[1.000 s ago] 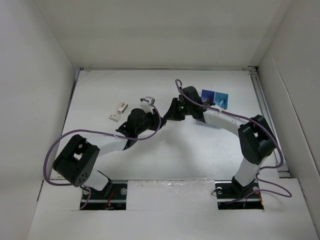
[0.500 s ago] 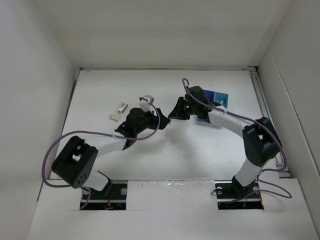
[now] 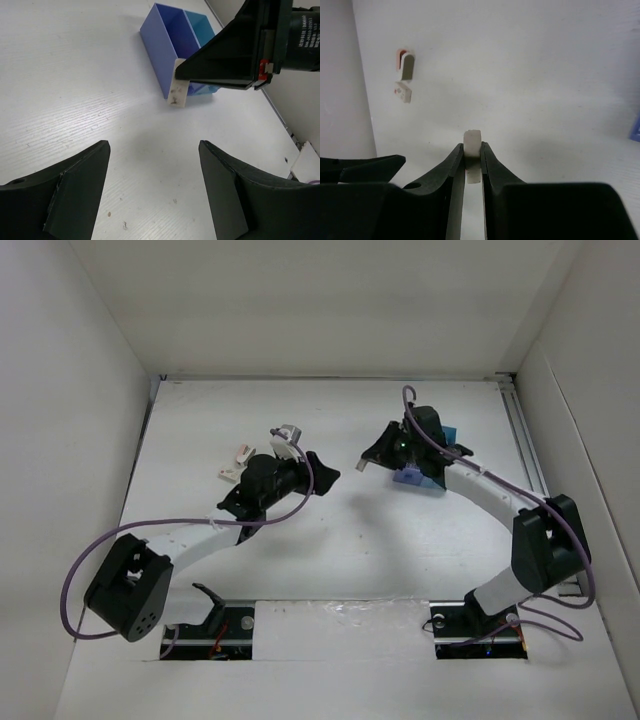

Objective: Sort the stationery into containers
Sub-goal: Place the stationery in the storage box.

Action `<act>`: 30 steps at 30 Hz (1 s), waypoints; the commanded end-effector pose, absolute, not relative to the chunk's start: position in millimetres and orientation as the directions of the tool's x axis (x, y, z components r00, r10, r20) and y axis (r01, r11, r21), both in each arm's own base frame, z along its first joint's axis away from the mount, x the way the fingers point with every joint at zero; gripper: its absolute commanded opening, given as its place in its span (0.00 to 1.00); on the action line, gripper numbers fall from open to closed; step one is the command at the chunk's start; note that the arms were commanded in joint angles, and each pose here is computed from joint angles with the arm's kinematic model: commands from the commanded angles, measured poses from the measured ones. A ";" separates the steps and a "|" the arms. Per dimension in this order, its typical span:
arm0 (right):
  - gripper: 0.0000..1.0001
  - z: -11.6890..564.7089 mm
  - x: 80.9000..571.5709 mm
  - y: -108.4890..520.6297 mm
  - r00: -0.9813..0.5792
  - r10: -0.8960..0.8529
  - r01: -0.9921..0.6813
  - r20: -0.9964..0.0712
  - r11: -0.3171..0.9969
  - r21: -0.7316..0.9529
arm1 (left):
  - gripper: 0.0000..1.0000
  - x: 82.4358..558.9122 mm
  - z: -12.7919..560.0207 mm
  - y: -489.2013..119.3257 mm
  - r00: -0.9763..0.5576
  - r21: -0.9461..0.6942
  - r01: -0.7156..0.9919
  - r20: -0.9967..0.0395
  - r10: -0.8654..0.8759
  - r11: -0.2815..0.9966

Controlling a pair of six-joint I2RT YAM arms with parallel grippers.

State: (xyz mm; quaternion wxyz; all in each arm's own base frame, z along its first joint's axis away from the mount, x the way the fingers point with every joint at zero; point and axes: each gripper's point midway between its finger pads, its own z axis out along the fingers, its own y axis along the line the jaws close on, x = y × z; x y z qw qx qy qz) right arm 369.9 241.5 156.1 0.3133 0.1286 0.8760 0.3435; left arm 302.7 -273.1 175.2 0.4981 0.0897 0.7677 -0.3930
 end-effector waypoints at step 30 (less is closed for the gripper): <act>0.00 151.4 424.1 -10.6 -0.070 0.587 0.778 -0.807 0.538 0.324 | 0.69 284.9 207.9 -265.8 -0.505 -0.566 0.567 -0.813 -0.291 0.598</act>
